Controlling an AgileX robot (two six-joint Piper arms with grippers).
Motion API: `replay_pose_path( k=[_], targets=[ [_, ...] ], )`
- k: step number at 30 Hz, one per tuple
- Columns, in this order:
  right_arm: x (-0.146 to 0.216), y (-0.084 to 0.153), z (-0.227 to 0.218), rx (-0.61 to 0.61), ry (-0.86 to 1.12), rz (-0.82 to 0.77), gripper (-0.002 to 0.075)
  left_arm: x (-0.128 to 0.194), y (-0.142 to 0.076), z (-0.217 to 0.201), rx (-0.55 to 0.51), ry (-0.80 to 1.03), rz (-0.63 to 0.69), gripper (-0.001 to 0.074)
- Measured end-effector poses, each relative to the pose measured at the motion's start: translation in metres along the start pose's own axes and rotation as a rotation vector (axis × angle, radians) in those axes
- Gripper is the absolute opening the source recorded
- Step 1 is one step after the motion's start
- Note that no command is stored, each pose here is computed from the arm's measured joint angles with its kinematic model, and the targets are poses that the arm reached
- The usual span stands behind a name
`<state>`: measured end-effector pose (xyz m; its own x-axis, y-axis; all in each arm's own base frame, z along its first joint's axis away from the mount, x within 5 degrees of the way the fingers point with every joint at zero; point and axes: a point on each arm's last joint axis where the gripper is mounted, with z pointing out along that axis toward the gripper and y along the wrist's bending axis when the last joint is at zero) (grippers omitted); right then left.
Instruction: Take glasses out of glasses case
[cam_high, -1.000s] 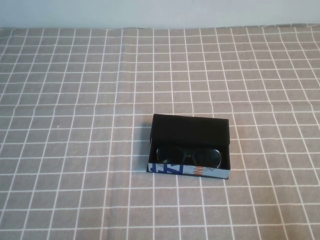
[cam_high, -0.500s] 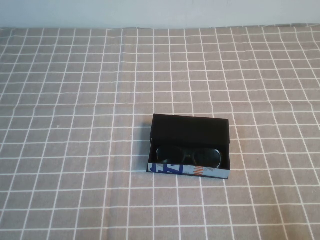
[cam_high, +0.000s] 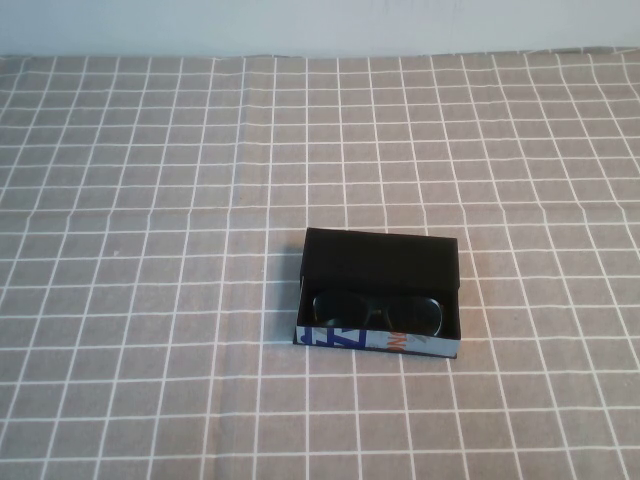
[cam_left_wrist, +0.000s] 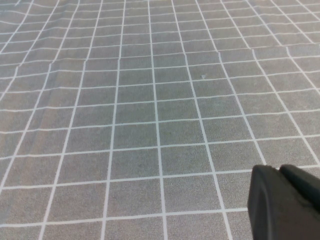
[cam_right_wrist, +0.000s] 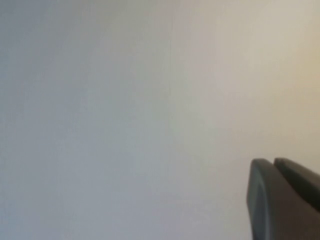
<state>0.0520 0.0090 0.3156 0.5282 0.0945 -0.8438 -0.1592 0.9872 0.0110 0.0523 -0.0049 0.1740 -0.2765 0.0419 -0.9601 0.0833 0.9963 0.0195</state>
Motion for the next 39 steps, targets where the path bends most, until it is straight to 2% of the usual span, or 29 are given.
replay_pose_path(
  k=[7, 12, 15, 19, 23, 30, 33, 36, 39],
  targets=[
    [-0.057, -0.003, 0.054, 0.041, 0.251, -0.021, -0.0018, 0.000, 0.000, 0.000, 0.000, 0.000, 0.000, -0.0005],
    [-0.057, -0.006, 0.095, 0.071, 0.594, 0.018, -0.0019, 0.000, 0.000, 0.000, 0.000, 0.000, 0.000, -0.0005],
    [-0.047, -0.004, 0.120, 0.030, 0.810, -0.007, -0.0018, 0.000, 0.000, 0.000, 0.000, 0.000, 0.000, -0.0005],
    [-0.018, 0.008, 0.149, -0.126, 1.057, -0.024, -0.0018, 0.000, 0.000, 0.000, 0.000, 0.000, 0.000, -0.0005],
    [0.010, 0.034, 0.171, -0.312, 1.147, 0.095, -0.0018, 0.000, 0.000, 0.000, 0.000, 0.000, 0.000, -0.0005],
    [0.076, 0.091, 0.184, -0.825, 1.233, 0.109, -0.0018, 0.000, 0.000, 0.000, 0.000, 0.000, 0.000, -0.0005],
    [0.105, 0.103, 0.189, -0.879, 1.277, 0.203, -0.0018, 0.000, 0.000, 0.000, 0.000, 0.000, 0.000, -0.0005],
    [0.131, 0.111, 0.196, -0.844, 1.304, 0.339, -0.0018, 0.000, 0.000, 0.000, 0.000, 0.000, 0.000, -0.0005],
    [0.155, 0.116, 0.203, -0.852, 1.315, 0.382, -0.0018, 0.000, 0.000, 0.000, 0.000, 0.000, 0.000, -0.0005]
  ],
)
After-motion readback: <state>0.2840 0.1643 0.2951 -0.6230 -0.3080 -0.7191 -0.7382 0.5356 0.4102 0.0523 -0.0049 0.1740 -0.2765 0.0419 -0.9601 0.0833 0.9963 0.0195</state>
